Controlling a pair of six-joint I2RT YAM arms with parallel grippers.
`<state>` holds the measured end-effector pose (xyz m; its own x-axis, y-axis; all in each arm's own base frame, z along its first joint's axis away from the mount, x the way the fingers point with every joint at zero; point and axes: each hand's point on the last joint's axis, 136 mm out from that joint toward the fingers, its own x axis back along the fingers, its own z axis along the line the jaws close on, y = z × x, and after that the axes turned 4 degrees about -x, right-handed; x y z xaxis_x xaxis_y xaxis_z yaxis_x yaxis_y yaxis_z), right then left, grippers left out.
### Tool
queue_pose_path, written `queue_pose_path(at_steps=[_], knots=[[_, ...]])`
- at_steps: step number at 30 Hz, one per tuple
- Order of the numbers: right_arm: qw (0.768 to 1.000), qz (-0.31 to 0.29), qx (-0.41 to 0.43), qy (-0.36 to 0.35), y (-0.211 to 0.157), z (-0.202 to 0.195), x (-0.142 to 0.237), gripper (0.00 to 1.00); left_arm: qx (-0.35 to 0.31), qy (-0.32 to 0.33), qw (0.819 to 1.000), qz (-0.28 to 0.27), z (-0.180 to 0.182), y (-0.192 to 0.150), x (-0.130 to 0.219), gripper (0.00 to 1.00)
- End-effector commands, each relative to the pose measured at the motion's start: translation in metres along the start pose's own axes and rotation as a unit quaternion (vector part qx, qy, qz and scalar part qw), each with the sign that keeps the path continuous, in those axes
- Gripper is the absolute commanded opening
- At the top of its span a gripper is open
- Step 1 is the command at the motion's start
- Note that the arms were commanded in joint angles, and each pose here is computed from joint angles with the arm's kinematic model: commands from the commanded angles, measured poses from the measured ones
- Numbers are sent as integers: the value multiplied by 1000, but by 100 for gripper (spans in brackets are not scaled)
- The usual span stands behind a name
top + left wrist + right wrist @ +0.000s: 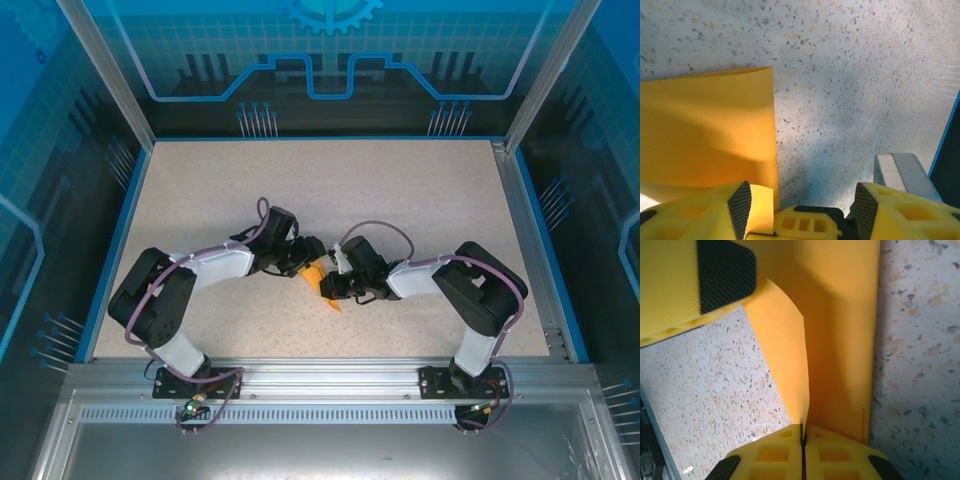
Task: Fold a paper plane with a square sheet of paper (pick it up from the middle)
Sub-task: Fold the wing for the fifth time at the center of the table.
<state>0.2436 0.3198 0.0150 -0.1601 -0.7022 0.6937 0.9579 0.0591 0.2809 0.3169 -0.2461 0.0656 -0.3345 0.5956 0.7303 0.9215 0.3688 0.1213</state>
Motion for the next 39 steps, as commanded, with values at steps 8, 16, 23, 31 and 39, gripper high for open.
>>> queue_pose_path(at_steps=[8, 16, 23, 31, 39], knots=[[995, 14, -43, 86, 3, 14, 2, 6, -36, 2, 998, -45, -6, 0, 44, 62], [991, 13, -72, 116, 14, 21, -1, 6, -35, -39, 998, -27, -7, -10, 30, 59], [990, 14, -94, 106, 13, 12, -6, 6, -35, -47, 998, -17, -10, -3, 7, 59], [986, 8, -117, 117, 14, 8, -10, 6, -40, -42, 998, -8, -1, -6, -2, 59], [990, 9, -98, 97, 12, 6, -5, 12, -38, -30, 999, -7, 4, -3, -12, 59]])
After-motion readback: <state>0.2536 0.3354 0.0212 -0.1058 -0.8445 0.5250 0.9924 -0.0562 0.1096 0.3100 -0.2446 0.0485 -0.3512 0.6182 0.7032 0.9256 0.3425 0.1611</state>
